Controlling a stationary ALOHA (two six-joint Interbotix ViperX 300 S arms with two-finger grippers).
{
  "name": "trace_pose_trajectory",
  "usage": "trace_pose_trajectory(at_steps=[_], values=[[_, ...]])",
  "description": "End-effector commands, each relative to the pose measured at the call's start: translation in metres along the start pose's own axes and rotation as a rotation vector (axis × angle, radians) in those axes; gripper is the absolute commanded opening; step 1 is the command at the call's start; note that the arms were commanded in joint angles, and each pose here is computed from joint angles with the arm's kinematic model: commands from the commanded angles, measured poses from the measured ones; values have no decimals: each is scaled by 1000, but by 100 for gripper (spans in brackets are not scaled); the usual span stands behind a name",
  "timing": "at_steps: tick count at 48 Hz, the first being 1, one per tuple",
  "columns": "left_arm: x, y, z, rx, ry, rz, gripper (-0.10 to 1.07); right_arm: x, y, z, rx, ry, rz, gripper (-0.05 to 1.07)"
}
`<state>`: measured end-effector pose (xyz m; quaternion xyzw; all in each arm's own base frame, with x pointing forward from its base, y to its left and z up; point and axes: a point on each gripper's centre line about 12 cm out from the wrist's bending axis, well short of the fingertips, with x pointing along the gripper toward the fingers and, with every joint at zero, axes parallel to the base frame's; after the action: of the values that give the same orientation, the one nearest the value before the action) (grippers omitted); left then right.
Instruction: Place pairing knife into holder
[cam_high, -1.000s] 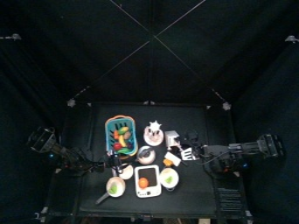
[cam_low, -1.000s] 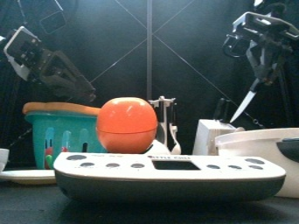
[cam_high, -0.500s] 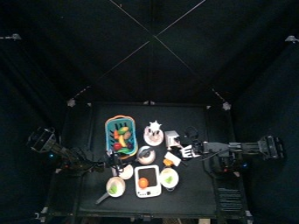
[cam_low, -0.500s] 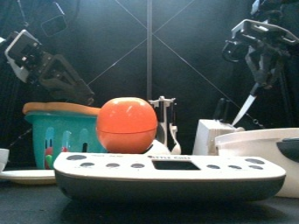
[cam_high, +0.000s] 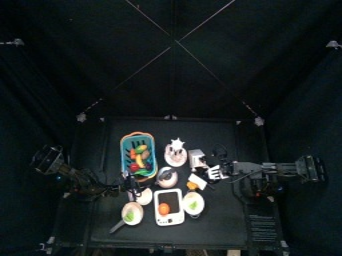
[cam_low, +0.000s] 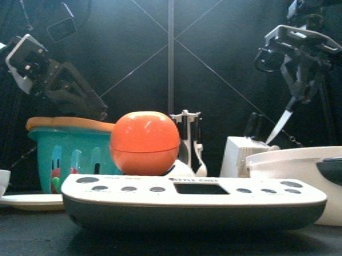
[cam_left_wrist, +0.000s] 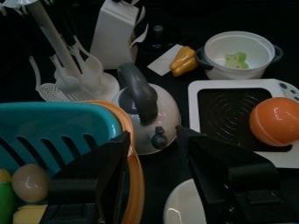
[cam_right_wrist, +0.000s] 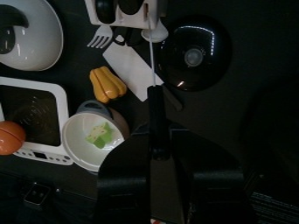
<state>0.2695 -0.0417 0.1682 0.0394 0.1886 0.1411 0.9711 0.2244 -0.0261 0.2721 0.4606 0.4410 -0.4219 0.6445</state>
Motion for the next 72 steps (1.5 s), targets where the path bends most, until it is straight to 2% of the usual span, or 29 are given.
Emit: trace_pose_trajectory(at_steps=[1, 19, 39, 50, 60, 72], values=[[0, 0, 6, -11, -18, 2, 84, -7, 6, 4, 3, -17, 42, 42], [0, 0, 6, -9, -19, 0, 84, -5, 6, 5, 6, -19, 46, 42], [0, 0, 6, -10, -17, 1, 84, 9, 6, 10, 26, -14, -2, 43], [0, 1, 4, -10, -12, 4, 84, 10, 6, 16, 33, -36, 0, 43], [-1, 1, 4, -9, -11, 3, 84, 11, 10, 20, 26, -67, 37, 53], [0, 1, 4, -9, -11, 4, 84, 17, 10, 22, 20, -78, 31, 67]])
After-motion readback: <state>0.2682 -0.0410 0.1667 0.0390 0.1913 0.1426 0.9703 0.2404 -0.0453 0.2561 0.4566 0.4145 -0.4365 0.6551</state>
